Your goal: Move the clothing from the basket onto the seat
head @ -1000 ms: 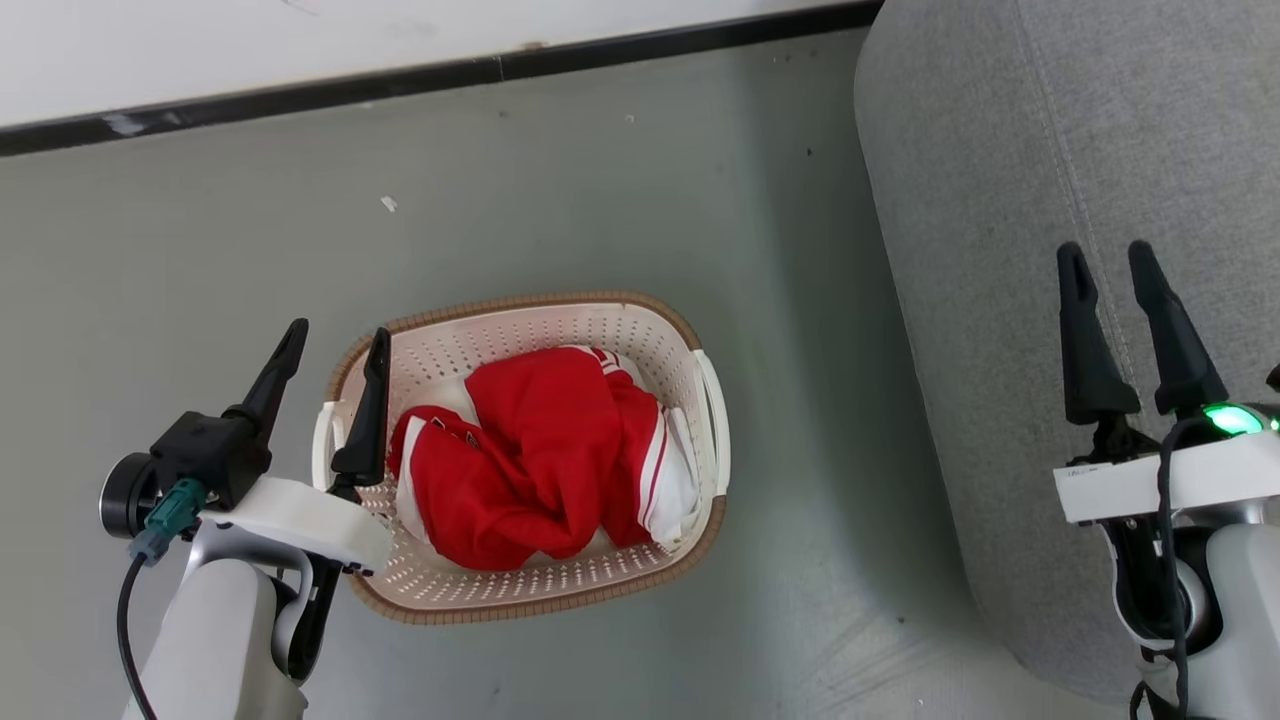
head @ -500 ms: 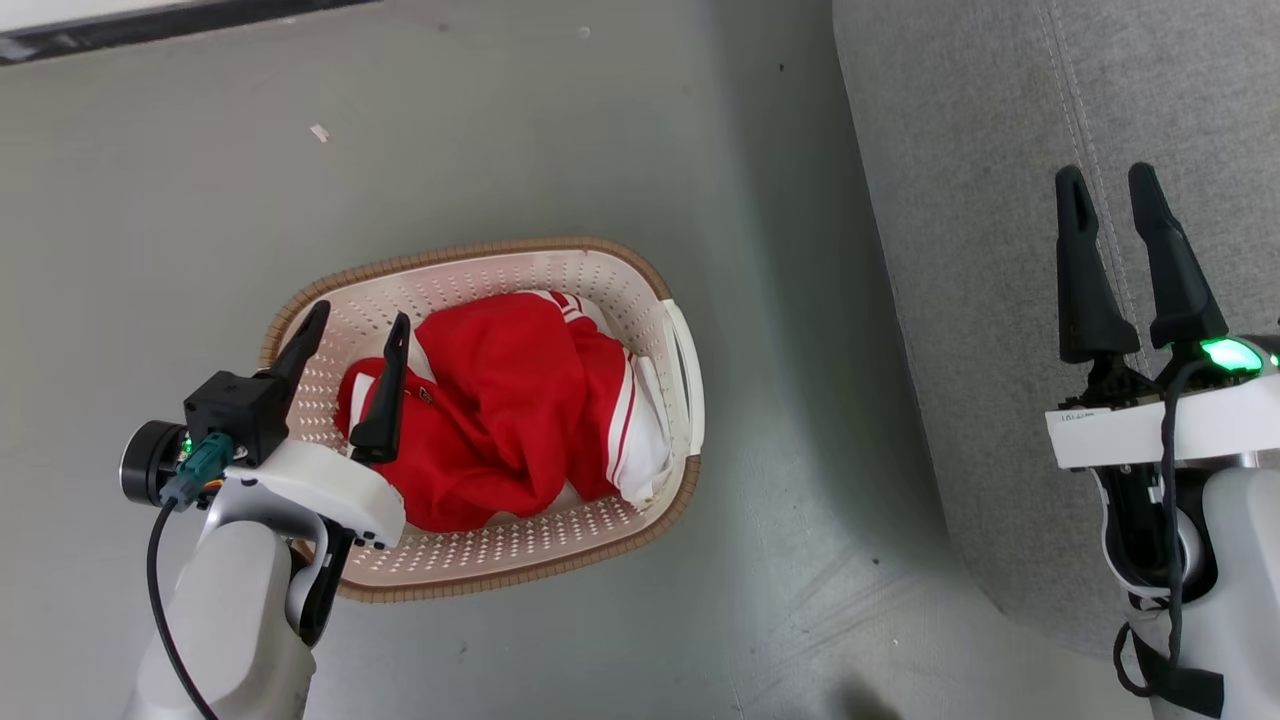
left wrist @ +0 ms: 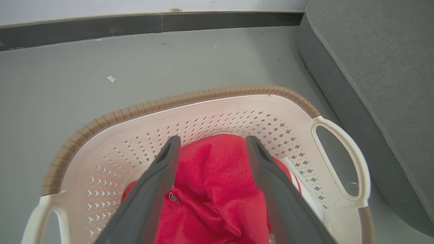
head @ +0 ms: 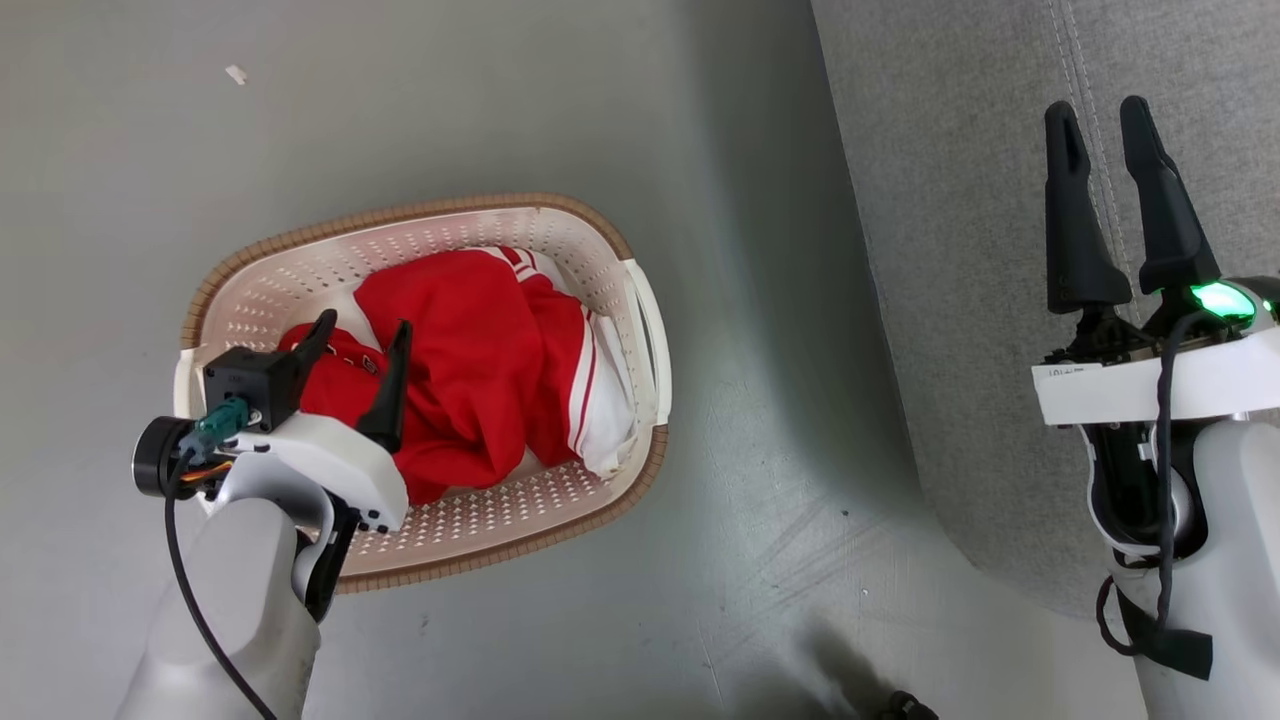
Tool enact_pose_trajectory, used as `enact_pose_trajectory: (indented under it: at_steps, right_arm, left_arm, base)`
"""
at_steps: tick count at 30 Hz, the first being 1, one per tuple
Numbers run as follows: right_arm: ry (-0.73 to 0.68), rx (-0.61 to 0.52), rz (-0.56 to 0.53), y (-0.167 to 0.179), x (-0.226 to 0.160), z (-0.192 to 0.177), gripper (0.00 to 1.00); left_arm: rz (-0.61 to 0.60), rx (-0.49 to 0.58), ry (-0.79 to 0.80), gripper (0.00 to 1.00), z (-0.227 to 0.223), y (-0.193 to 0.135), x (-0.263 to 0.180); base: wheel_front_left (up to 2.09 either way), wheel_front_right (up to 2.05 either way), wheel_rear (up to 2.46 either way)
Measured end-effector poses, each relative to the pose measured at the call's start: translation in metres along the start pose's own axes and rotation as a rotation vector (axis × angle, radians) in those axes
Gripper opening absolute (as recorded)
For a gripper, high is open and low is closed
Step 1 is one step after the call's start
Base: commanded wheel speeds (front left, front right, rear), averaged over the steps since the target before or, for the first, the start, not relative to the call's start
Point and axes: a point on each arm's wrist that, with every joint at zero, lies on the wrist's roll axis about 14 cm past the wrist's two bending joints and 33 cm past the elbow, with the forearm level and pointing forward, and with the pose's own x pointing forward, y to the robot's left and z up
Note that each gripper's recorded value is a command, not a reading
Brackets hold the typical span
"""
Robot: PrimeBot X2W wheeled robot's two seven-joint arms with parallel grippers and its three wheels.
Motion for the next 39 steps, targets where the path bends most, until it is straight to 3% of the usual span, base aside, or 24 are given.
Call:
enact_pose_trajectory:
  at_steps: [39]
  right_arm:
    - [0.044, -0.024, -0.012, -0.015, 0.021, -0.029, 1.0]
  left_arm:
    - [-0.08, -0.035, 0.43, 1.0, -0.123, -0.021, 0.065]
  base:
    - [0.0, 0.0, 0.0]
